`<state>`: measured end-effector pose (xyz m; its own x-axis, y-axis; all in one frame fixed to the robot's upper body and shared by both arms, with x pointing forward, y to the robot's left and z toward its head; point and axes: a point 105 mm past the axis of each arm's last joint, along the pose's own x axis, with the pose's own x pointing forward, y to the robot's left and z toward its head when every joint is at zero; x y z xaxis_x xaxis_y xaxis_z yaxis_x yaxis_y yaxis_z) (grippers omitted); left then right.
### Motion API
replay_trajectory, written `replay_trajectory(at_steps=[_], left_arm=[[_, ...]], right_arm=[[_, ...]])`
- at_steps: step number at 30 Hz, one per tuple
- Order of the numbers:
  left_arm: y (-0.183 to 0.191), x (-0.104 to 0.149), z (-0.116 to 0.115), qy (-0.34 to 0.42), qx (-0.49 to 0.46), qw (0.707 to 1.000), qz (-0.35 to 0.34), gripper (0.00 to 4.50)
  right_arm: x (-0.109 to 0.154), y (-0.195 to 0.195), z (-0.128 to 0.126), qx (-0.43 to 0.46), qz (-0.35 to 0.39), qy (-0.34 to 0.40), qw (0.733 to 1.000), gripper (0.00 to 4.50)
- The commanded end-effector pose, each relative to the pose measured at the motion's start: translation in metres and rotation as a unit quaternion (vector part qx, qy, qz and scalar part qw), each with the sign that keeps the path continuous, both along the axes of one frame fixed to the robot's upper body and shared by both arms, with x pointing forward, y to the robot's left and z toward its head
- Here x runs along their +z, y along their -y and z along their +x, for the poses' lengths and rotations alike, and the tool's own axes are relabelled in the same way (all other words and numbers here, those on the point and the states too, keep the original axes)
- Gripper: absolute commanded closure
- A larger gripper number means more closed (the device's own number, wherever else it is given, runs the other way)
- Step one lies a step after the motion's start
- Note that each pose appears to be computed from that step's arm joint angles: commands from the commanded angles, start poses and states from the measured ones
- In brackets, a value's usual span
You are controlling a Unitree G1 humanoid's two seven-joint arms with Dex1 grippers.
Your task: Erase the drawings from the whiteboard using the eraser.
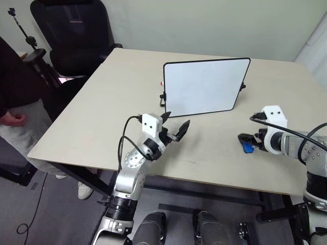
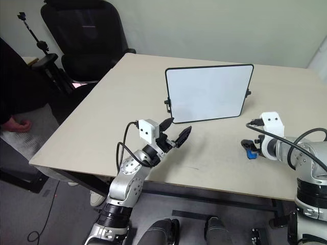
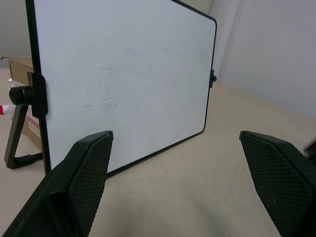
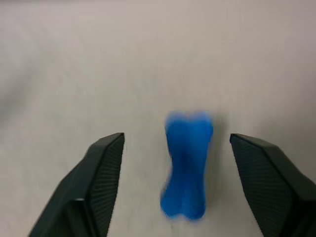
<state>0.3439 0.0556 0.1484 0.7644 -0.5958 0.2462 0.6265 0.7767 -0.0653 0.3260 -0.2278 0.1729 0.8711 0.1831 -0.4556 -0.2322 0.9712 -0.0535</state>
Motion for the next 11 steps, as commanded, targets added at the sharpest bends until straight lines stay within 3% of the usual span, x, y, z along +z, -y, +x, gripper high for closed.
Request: replay_trajectory(at_steps=[1,5,11], left_arm=[[0.0,0.012,0.0,0.025,-0.002,1.0,-0.005,0.0],[-0.002,0.012,0.002,0.025,0.003,1.0,-0.006,0.0],[-0.007,0.012,0.002,0.026,0.01,1.0,-0.005,0.0]], right_arm=[[0.044,-0.013,-0.004,0.042,0.031,0.136,0.989,1.06],[0.05,-0.017,-0.005,0.047,0.061,0.171,0.982,1.06],[0.039,-0.022,-0.004,0.056,0.074,0.15,0.984,1.06]])
